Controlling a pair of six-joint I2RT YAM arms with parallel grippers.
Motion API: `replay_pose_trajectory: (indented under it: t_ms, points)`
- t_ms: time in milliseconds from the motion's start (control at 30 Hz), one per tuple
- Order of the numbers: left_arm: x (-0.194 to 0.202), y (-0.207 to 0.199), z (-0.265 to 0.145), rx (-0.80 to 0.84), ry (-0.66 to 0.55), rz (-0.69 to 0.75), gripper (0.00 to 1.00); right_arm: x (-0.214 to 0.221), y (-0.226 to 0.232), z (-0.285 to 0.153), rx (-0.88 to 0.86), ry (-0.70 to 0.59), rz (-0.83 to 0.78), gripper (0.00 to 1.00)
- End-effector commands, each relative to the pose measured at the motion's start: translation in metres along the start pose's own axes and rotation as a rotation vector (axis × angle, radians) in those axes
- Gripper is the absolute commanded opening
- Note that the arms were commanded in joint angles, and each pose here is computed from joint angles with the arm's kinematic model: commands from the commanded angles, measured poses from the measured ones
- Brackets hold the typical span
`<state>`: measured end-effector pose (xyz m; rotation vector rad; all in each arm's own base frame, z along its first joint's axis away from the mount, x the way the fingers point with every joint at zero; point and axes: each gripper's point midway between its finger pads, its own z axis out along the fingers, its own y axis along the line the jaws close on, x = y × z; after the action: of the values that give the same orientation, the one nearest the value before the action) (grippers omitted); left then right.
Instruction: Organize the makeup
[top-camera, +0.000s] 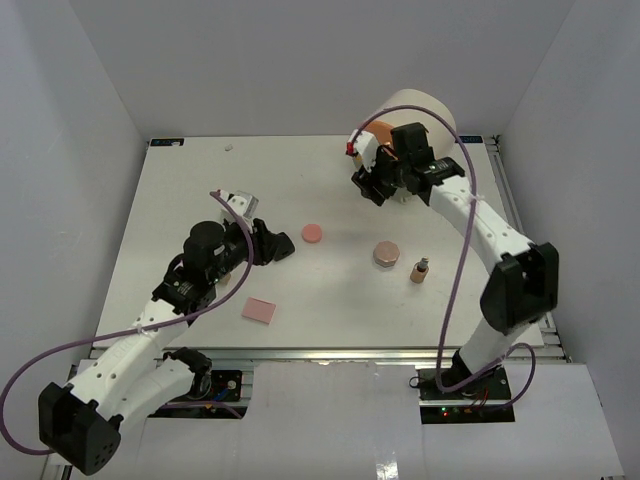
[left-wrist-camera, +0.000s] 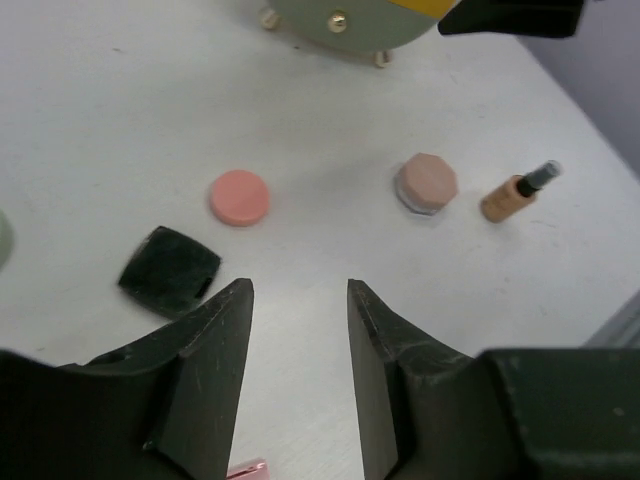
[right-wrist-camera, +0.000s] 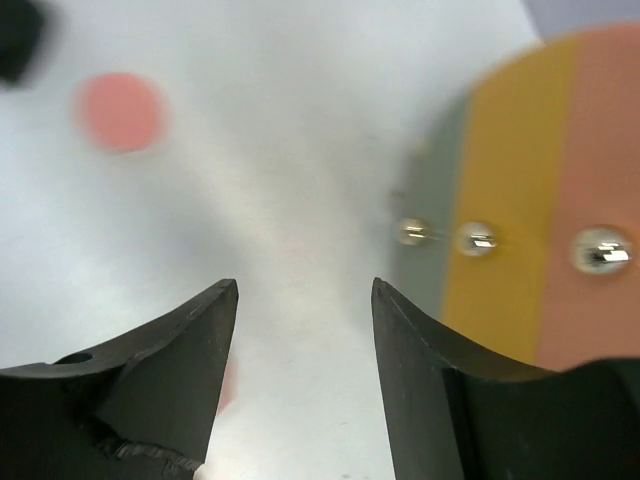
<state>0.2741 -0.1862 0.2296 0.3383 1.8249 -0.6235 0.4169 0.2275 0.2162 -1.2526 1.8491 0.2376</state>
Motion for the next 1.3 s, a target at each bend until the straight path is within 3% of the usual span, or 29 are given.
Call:
replay_pose_trajectory:
  t_ms: [0, 100, 167, 300, 333, 433, 500, 667, 900, 1267]
  points:
    - [-0.004, -0.042, 0.013, 0.241, -0.012, -0.054, 0.58, -0.048, 0.099, -0.101, -0.412, -0.386, -0.054, 0.60]
    - [0.000, -0.064, 0.039, 0.373, 0.015, -0.198, 0.63, 0.001, 0.108, -0.125, -0.464, -0.434, 0.216, 0.48]
    - [-0.009, -0.075, 0.061, 0.436, -0.007, -0.275, 0.65, 0.012, 0.096, -0.150, -0.432, -0.592, 0.282, 0.29]
    - [-0.030, -0.104, 0.121, 0.475, -0.013, -0.326, 0.67, 0.054, 0.056, -0.200, -0.056, -0.690, 0.410, 0.20]
    - [-0.010, -0.104, 0.151, 0.450, 0.041, -0.340, 0.67, 0.056, 0.052, -0.207, -0.012, -0.695, 0.419, 0.20]
    - [-0.036, -0.124, 0.203, 0.448, -0.008, -0.353, 0.67, 0.065, 0.037, -0.221, 0.122, -0.703, 0.466, 0.21]
    - [-0.024, -0.120, 0.241, 0.403, 0.001, -0.385, 0.68, 0.069, 0.033, -0.220, 0.133, -0.696, 0.490, 0.21]
    - [-0.045, -0.117, 0.297, 0.334, -0.065, -0.448, 0.68, 0.076, 0.028, -0.213, 0.121, -0.679, 0.526, 0.21]
    - [-0.044, -0.110, 0.338, 0.275, -0.078, -0.505, 0.66, 0.074, 0.029, -0.216, 0.130, -0.682, 0.503, 0.22]
    - [-0.038, -0.084, 0.353, 0.117, -0.080, -0.519, 0.62, 0.073, 0.029, -0.217, 0.134, -0.684, 0.504, 0.22]
